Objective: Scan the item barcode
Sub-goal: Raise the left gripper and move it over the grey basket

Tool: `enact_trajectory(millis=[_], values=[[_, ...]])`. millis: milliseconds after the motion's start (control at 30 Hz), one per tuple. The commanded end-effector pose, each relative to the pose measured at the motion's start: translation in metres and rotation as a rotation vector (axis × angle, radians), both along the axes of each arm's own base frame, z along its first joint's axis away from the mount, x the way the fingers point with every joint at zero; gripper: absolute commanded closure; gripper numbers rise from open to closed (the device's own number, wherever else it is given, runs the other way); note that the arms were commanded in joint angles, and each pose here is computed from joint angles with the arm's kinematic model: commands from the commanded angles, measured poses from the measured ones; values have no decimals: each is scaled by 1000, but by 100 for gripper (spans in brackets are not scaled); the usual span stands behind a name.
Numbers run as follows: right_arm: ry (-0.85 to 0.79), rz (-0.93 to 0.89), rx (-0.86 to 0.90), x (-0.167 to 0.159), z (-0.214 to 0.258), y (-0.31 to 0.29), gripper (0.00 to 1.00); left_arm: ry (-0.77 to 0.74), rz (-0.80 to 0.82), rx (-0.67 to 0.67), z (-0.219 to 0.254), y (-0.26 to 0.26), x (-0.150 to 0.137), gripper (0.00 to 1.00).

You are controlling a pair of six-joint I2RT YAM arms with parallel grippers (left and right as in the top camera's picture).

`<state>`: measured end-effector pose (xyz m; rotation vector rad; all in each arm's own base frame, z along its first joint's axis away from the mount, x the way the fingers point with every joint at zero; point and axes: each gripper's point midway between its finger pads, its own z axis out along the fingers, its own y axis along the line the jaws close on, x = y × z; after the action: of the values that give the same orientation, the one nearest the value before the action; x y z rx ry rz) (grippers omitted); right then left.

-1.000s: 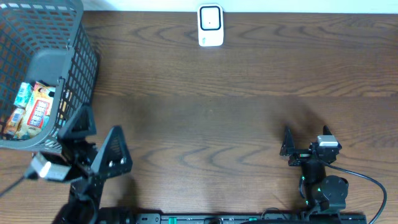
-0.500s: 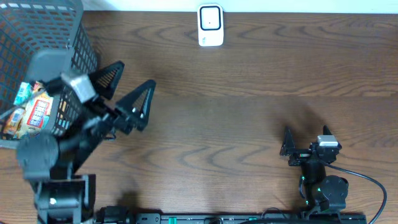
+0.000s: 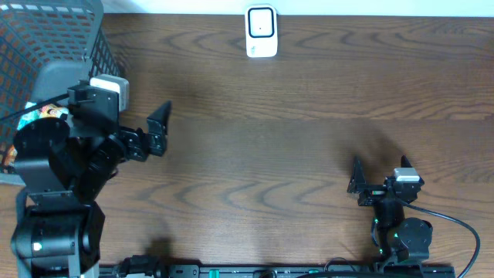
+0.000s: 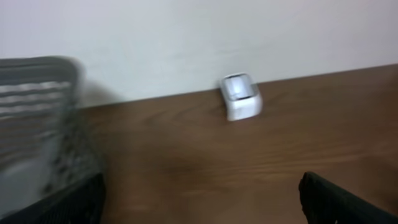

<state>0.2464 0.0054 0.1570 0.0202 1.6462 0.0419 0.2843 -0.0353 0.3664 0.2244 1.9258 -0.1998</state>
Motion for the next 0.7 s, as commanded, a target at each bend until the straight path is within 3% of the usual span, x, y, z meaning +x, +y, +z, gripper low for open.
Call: enact_trajectory(millis=[0, 300, 667], values=[[0, 5, 10, 0, 0, 1, 1, 9, 166, 145, 6, 41, 13, 2], [0, 5, 10, 0, 0, 1, 1, 29, 287, 141, 35, 82, 36, 2], [0, 5, 10, 0, 0, 1, 1, 85, 529, 136, 42, 169, 34, 2]])
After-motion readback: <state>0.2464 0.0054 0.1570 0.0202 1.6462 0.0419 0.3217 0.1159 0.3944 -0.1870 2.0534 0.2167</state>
